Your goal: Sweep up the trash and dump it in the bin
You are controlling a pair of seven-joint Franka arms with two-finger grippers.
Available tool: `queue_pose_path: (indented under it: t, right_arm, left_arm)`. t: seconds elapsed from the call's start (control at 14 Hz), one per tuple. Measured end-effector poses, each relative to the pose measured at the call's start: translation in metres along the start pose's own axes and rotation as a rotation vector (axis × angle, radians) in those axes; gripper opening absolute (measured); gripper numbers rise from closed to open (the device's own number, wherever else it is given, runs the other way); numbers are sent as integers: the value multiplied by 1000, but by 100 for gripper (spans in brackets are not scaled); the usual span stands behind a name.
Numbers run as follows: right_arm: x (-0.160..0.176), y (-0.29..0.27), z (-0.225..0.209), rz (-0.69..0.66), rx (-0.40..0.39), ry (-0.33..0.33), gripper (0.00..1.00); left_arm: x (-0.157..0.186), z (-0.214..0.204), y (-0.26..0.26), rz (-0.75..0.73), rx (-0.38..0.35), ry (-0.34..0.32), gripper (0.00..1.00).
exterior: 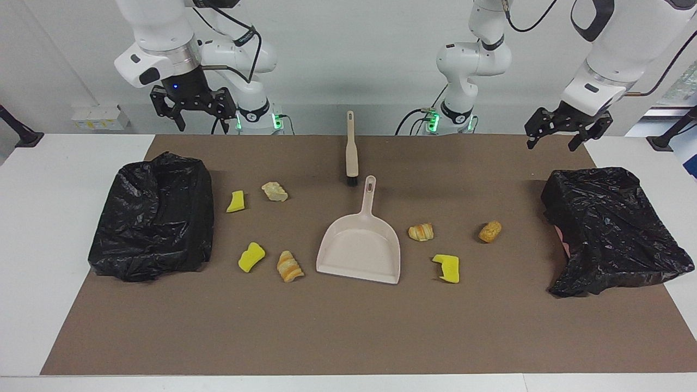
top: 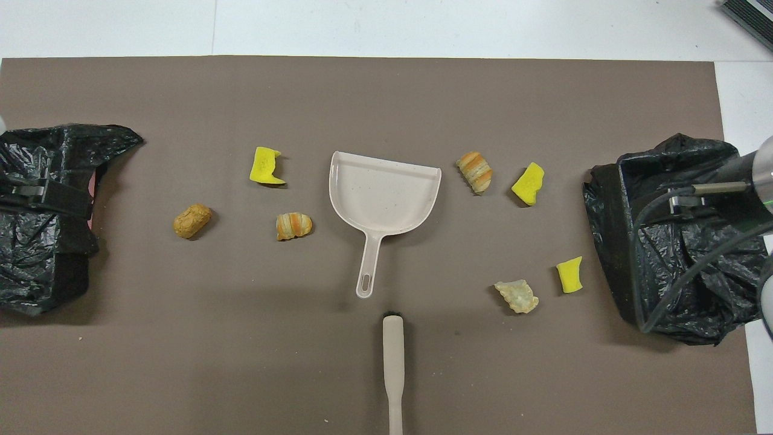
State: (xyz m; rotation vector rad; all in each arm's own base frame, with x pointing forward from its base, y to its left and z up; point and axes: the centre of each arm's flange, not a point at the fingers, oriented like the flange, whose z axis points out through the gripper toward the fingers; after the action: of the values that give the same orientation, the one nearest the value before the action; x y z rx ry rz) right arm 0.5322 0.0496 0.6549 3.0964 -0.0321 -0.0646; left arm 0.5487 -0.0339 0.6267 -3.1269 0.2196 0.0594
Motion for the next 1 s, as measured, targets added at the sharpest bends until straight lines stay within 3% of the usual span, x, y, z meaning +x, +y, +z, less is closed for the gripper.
queue_pose_path:
  t: [0.36,0.57,1.0]
  right_arm:
    - [3,-1,-1,-4,8,26,100]
    - [6,-8,-1,-15,13,46,100]
    - [39,-92,48,20,45,79,100]
  left_arm:
    - [16,47,20,39,-19,22,100]
    - [16,96,64,111,-30,-20,100]
    - [-23,191,164,222,-40,-75,100]
